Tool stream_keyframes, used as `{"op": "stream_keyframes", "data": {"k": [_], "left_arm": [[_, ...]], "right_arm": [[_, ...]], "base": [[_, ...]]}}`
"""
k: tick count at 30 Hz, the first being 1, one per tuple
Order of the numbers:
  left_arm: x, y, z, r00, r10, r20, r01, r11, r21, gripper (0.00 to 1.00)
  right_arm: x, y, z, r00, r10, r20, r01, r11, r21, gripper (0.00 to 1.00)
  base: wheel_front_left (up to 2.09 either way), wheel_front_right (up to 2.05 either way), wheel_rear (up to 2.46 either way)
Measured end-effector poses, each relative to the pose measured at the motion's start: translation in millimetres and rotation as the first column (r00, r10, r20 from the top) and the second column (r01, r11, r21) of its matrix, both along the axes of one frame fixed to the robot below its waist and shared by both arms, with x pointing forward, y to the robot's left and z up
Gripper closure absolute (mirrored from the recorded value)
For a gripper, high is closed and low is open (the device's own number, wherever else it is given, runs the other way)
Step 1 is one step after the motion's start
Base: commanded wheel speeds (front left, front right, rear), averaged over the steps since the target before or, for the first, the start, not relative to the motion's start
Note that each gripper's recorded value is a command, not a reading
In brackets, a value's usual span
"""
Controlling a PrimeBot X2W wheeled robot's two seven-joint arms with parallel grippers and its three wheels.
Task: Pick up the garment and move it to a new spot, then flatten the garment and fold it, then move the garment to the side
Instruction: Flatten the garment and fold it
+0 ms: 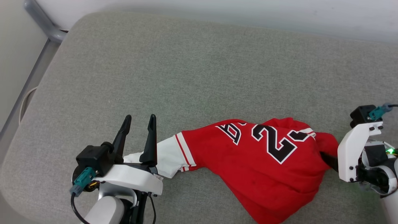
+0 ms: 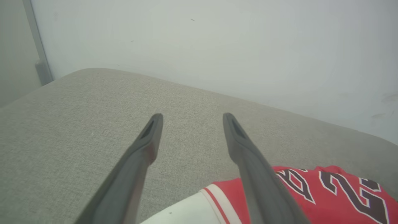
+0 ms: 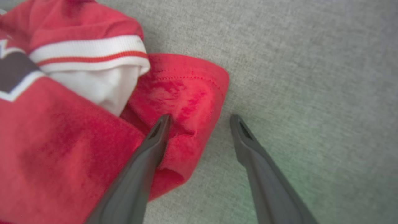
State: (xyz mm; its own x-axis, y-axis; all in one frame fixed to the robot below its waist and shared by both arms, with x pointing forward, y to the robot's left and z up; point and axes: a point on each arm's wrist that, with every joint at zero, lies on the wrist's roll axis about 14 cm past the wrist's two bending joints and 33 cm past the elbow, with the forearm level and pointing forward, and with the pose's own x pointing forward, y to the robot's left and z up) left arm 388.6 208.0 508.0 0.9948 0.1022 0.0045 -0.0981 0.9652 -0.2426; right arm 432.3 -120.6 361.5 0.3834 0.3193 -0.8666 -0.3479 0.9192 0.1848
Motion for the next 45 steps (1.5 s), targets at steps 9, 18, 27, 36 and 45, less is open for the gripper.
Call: {"op": "stream_keyframes", "data": {"k": [9,18,27,36,45], "left_arm": [[4.4,0.6,-2.4,1.000,-0.003,0.000,0.003,1.000,0.008,0.00],[8.3,-20.8,10.9,0.996,-0.084,0.032,0.083,0.996,0.020,0.00],[8.3,-44.7,23.4,0.986,-0.161,0.049,0.160,0.987,0.028,0.00],[9.7,-58.5,23.4,0.978,-0.203,0.038,0.202,0.979,0.024,0.00],[-1.0,-53.6,11.0,0.981,-0.192,-0.004,0.192,0.981,0.023,0.00]], "right_arm": [[5.3,2.3,10.6,0.999,-0.048,0.019,0.046,0.996,0.070,1.00],[31.6,-41.0,122.2,0.892,-0.190,0.411,0.137,0.978,0.154,1.00],[-73.5,-105.5,109.4,0.833,-0.408,0.373,0.382,0.913,0.144,1.00],[-201.3,-99.9,24.2,0.814,-0.579,0.040,0.571,0.811,0.127,1.00],[-166.6,-82.8,31.0,0.736,-0.644,0.208,0.566,0.754,0.332,0.00]], "base": [[0.00,0.00,0.00],[0.00,0.00,0.00],[0.00,0.00,0.00],[0.00,0.00,0.00],[0.00,0.00,0.00]]}}
